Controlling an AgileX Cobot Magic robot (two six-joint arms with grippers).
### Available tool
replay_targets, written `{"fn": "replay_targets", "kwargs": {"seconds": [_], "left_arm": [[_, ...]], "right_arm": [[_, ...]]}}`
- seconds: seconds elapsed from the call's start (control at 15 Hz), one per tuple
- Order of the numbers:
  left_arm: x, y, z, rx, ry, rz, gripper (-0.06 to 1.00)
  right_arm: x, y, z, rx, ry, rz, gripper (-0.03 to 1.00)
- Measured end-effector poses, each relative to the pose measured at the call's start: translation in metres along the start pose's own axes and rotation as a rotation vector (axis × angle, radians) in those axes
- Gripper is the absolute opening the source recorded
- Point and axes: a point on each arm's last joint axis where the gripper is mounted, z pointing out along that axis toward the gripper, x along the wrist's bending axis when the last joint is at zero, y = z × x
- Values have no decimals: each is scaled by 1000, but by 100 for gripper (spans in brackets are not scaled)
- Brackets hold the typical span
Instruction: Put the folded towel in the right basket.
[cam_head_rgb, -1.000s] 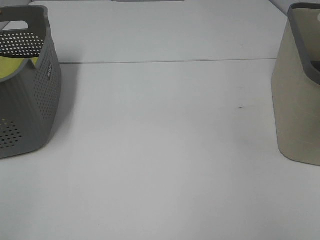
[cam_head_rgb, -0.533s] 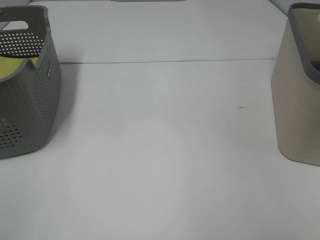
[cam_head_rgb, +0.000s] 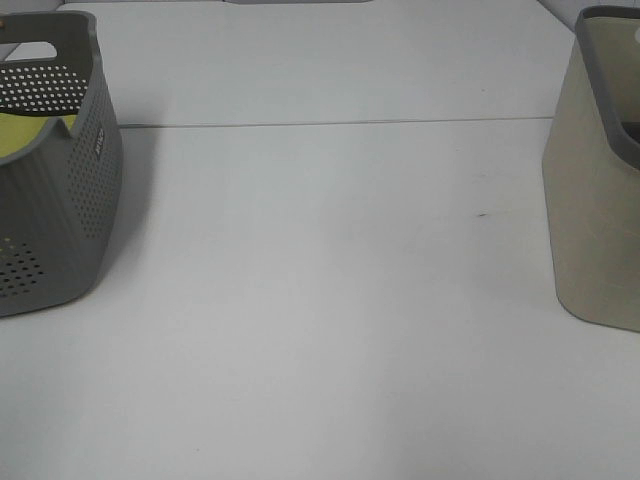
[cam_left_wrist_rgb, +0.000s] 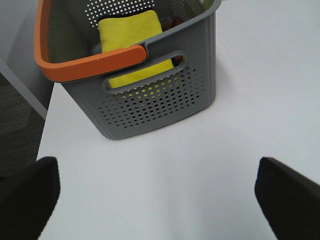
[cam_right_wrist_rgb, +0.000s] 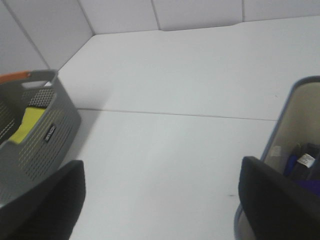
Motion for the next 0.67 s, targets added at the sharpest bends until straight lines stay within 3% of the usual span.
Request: {"fn": "replay_targets", "kwargs": {"seconds": [0.13,0.27,0.4,0.67], "left_arm": [[0,0,0,0,0,0,99],[0,0,0,0,0,0,99],[0,0,0,0,0,0,99],[0,0,0,0,0,0,99]], "right_arm": [[27,-28,-19,61,74,-106,81],[36,-64,-41,127,42,-105,81],[38,-105,-66,144,-85,-70,81],[32,-177,-91,79,-313,10,81]]}}
